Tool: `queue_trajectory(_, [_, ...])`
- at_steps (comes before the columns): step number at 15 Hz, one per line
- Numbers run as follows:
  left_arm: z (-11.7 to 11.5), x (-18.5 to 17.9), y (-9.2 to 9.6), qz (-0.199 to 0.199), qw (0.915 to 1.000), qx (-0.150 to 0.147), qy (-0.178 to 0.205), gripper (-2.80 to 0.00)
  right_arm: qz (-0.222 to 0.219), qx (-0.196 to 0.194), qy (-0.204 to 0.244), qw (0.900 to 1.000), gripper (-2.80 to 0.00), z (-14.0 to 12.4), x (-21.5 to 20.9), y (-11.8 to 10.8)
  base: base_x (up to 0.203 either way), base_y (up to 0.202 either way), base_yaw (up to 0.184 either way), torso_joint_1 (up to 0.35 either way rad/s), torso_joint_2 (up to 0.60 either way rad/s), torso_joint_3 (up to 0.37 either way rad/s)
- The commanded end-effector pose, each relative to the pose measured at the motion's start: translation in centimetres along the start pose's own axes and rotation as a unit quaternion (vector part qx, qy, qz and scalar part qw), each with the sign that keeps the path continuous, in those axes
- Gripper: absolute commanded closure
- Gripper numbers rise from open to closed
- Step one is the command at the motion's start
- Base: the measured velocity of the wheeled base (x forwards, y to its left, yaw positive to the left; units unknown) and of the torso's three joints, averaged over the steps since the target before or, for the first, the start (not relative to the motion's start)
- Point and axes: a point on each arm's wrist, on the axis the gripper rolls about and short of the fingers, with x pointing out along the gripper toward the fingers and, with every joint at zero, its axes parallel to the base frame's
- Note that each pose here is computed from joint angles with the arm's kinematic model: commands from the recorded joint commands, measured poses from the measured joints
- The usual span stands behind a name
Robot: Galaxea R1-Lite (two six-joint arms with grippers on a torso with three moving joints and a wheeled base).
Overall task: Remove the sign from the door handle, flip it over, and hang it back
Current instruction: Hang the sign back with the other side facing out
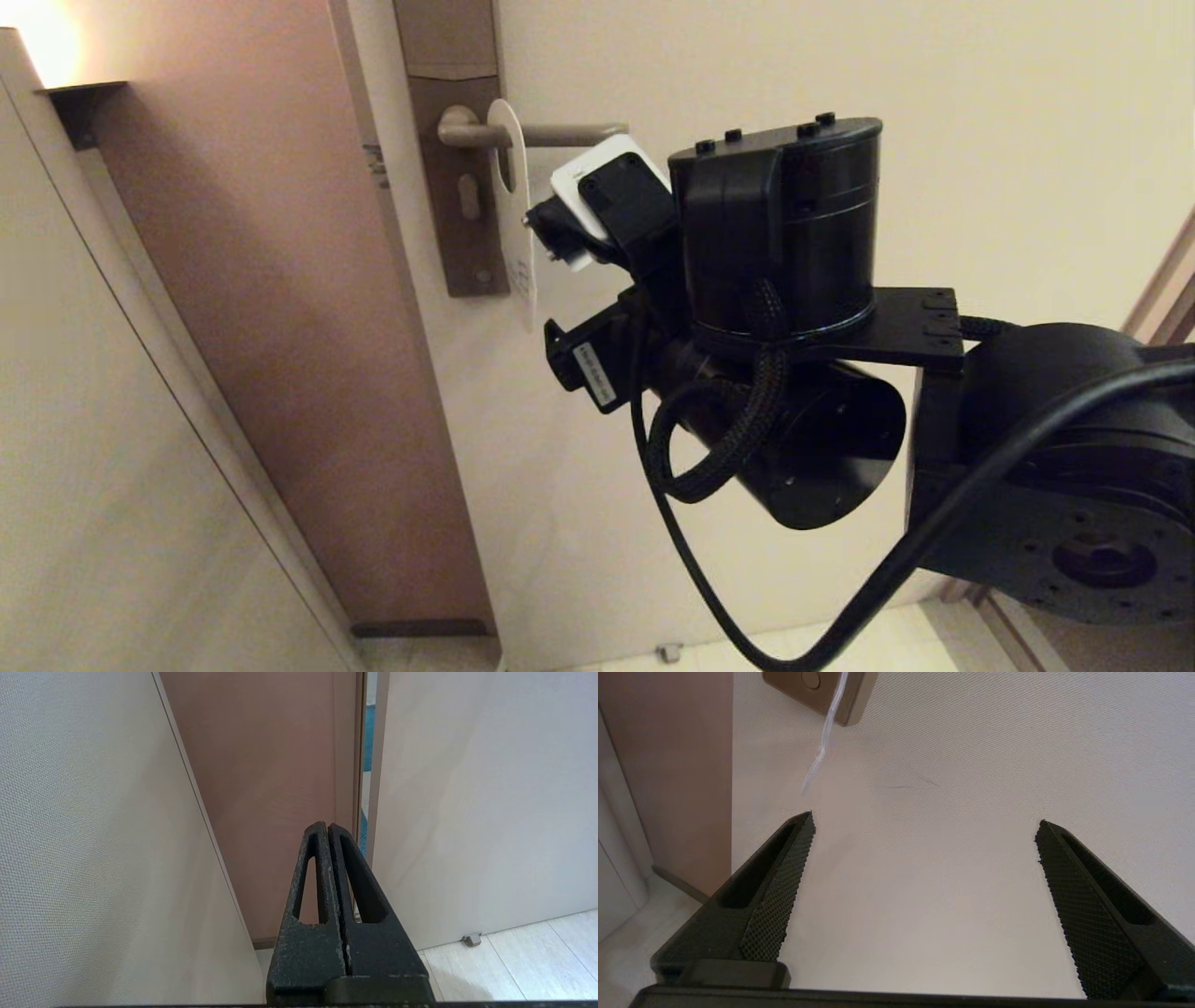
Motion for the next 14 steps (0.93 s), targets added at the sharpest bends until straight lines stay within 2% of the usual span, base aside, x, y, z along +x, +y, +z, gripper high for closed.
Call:
queue_trajectory(1, [0.0,0.0,0.0,0.000,1.0000,0.000,0.000,0.00,-0.003,0.006,-0.006,1.000,0.00,0.2,-0.2,-0.2,0.000,0.000,0.000,0.000,0.00,0.000])
queue_trajectory(7, [0.0,0.0,0.0,0.000,1.0000,0.000,0.000,0.00,-0.009,0.007,-0.004,1.000,0.00,-0.4,0.6,0.0,0.000,0.000,0.000,0.000,0.00,0.000])
queue_trajectory(11, [0.0,0.0,0.0,0.000,1.0000,0.000,0.000,0.00,-0.031,0.039,-0.042,0.998,0.00,-1.1,3.3,1.1,0.000,0.000,0.000,0.000,0.00,0.000])
queue_trajectory(14, [0.0,0.0,0.0,0.000,1.0000,0.000,0.000,0.00,-0.034,0.042,-0.047,0.997,0.00,-2.0,4.6,2.0,0.000,0.000,0.000,0.000,0.00,0.000])
